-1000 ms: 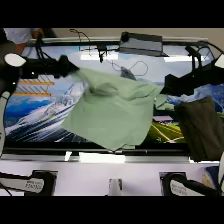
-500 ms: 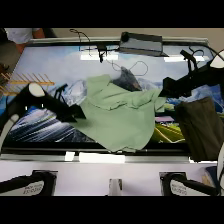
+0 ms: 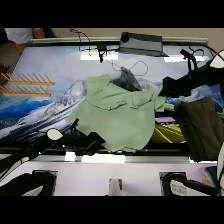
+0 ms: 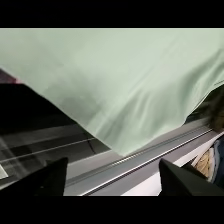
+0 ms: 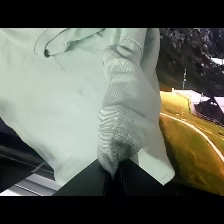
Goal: Fold the shirts.
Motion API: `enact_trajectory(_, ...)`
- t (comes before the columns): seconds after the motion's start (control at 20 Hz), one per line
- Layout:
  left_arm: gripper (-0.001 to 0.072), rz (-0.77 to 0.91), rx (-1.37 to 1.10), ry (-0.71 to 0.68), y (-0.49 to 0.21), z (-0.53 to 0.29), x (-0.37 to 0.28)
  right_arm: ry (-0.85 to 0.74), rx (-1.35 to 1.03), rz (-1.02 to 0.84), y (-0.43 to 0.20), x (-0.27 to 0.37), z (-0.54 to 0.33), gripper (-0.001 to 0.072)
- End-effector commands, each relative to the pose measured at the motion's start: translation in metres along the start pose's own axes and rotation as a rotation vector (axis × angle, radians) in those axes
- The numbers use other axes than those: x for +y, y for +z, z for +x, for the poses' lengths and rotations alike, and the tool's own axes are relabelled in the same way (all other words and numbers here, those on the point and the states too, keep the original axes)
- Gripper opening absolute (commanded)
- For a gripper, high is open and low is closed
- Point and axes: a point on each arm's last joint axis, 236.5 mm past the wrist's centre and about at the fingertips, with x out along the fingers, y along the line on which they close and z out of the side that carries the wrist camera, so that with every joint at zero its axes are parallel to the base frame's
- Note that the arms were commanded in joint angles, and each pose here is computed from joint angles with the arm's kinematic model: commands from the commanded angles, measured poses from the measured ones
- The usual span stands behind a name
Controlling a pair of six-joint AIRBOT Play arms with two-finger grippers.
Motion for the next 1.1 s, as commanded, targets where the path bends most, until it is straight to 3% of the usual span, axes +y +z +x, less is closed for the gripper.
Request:
enact_trajectory(0.0, 0.0672, -0.128, -0.065, -0.015, 0.0, 0.024, 0.005, 0.001, 0.002, 0.001, 0.0, 0.0, 0.0, 0.0027)
enact_trajectory(0.3, 0.0662, -0.111, -0.009, 0.004, -0.017, 0.053, -0.004, 0.001, 0.008, 0.001, -0.002, 0.0, 0.0, 0.0027)
enact_trajectory(0.45, 0.0584, -0.08, -0.064, 0.006, -0.002, 0.068, -0.019, 0.033, 0.004, 0.002, -0.001, 0.008, 0.0, 0.0027)
enact_trajectory(0.5, 0.0501, -0.075, -0.077, 0.005, 0.004, 0.072, -0.023, 0.066, -0.004, 0.001, 0.0, 0.017, -0.002, 0.0027)
enact_trajectory(0.65, 0.0078, -0.028, -0.091, -0.006, 0.015, 0.081, -0.037, 0.137, -0.091, -0.016, 0.011, 0.041, -0.018, 0.0026)
enact_trajectory(0.7, 0.004, 0.04, -0.092, -0.019, 0.016, 0.079, -0.045, 0.138, -0.126, -0.025, 0.014, 0.045, -0.026, 0.0026)
enact_trajectory(0.9, 0.0037, 0.45, -0.138, -0.184, 0.02, 0.028, -0.124, 0.121, -0.331, -0.103, 0.023, 0.068, -0.078, 0.0026)
enact_trajectory(1.0, 0.0037, 0.794, -0.266, -0.268, 0.028, -0.042, -0.18, 0.116, -0.594, -0.156, 0.047, 0.092, -0.139, 0.0025)
enact_trajectory(1.05, 0.0037, 0.88, -0.358, -0.294, 0.036, -0.09, -0.205, 0.102, -0.759, -0.188, 0.058, 0.105, -0.181, 0.0025)
